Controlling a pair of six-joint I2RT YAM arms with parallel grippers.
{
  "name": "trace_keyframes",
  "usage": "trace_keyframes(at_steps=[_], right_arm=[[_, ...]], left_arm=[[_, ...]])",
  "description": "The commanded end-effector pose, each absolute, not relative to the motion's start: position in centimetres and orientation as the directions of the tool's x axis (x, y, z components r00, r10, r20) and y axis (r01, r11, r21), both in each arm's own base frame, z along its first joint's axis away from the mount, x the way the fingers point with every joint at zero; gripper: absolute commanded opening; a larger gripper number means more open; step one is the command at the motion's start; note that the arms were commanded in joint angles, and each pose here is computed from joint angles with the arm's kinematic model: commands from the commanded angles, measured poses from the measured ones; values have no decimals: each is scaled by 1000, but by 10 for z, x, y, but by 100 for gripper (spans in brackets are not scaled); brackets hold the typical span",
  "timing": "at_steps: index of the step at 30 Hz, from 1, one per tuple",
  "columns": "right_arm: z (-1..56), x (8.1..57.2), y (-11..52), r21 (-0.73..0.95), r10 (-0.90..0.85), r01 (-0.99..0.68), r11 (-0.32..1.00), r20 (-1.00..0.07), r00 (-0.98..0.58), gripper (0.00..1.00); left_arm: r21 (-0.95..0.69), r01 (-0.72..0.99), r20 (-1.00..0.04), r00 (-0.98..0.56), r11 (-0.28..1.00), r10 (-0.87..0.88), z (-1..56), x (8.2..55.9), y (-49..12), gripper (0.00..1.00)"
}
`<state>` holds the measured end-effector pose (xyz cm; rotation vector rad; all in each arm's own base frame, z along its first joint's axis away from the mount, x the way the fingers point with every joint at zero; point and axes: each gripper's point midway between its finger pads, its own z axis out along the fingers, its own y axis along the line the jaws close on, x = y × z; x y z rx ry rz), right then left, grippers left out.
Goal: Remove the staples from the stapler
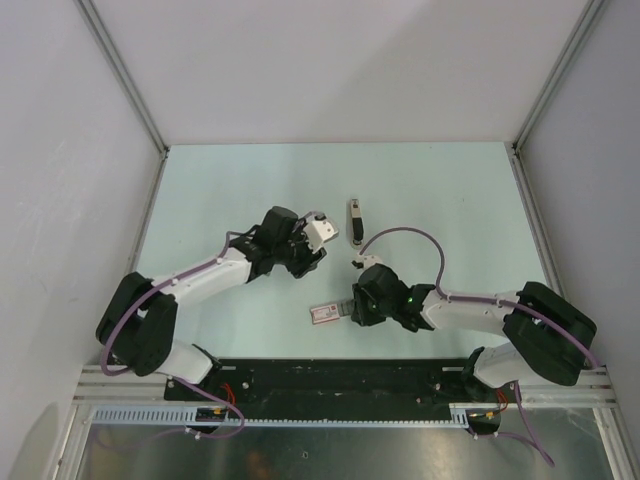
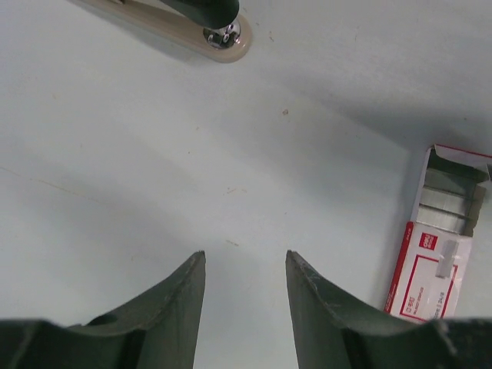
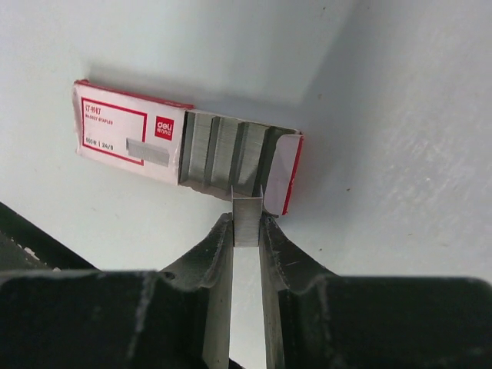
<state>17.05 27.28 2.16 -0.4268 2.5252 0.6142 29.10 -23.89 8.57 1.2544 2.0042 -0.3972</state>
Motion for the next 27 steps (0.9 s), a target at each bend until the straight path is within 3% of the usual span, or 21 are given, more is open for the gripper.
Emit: trace_keyframes(at_steps=[1, 15, 27], right_arm=[[14, 175, 264, 303, -197, -410, 860, -545, -815, 0], [55, 166, 273, 214, -203, -377, 901, -560, -803, 0], [43, 179, 290, 96, -262, -348, 932, -484, -835, 0]], left_arm=[[128, 873, -758, -220, 471, 614, 104, 290, -240, 51], [119, 868, -759, -234, 482, 607, 107, 287, -237, 51], [112, 863, -766, -240, 492, 596, 113, 284, -230, 51]])
